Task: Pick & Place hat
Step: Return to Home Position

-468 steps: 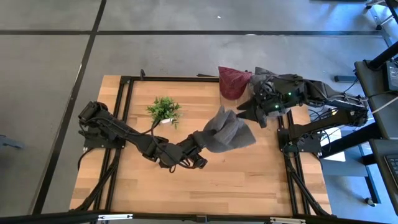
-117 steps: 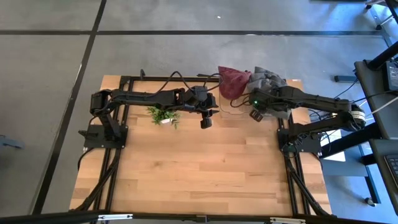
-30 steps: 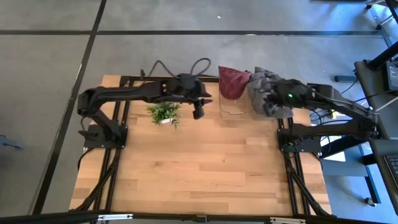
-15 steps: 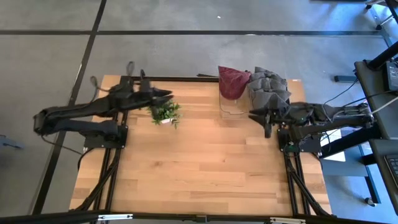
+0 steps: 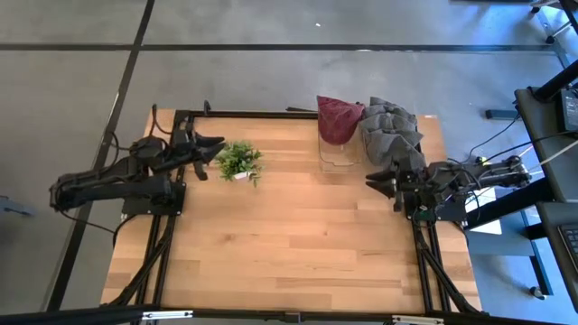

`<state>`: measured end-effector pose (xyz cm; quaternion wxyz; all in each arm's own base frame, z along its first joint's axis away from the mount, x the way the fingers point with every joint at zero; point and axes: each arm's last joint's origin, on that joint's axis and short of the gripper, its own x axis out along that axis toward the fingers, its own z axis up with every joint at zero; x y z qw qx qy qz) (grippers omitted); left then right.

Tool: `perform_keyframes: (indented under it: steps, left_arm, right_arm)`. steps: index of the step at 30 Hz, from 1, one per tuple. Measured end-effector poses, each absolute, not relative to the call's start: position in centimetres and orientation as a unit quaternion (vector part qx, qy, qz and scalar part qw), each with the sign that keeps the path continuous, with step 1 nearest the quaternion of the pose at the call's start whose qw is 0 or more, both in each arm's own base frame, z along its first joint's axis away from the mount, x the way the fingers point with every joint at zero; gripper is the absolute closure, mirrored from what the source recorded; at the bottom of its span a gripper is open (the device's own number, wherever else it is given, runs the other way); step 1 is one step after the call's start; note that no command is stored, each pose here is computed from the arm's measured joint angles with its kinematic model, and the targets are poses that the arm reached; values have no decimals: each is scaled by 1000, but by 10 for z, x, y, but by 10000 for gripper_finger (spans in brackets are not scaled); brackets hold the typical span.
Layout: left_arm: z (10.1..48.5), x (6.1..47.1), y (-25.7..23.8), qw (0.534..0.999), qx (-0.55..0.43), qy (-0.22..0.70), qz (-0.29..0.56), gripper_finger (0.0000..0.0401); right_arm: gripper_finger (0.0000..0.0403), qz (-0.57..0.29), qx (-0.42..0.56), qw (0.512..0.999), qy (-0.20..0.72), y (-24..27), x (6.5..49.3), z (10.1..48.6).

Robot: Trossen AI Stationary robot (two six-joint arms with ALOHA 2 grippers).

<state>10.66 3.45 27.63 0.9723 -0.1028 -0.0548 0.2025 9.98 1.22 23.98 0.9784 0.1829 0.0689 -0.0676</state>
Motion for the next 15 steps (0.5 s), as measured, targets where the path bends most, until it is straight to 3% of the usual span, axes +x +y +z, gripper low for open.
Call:
perform_keyframes:
  steps: [6, 15]
  left_arm:
    - [257, 99, 34, 964, -122, -56, 231, 306]
    - [227, 92, 34, 951, -141, -75, 266, 306]
  right_arm:
    - [288, -64, 196, 977, 47, 11, 94, 218]
    - [288, -49, 179, 983, -15, 8, 80, 216]
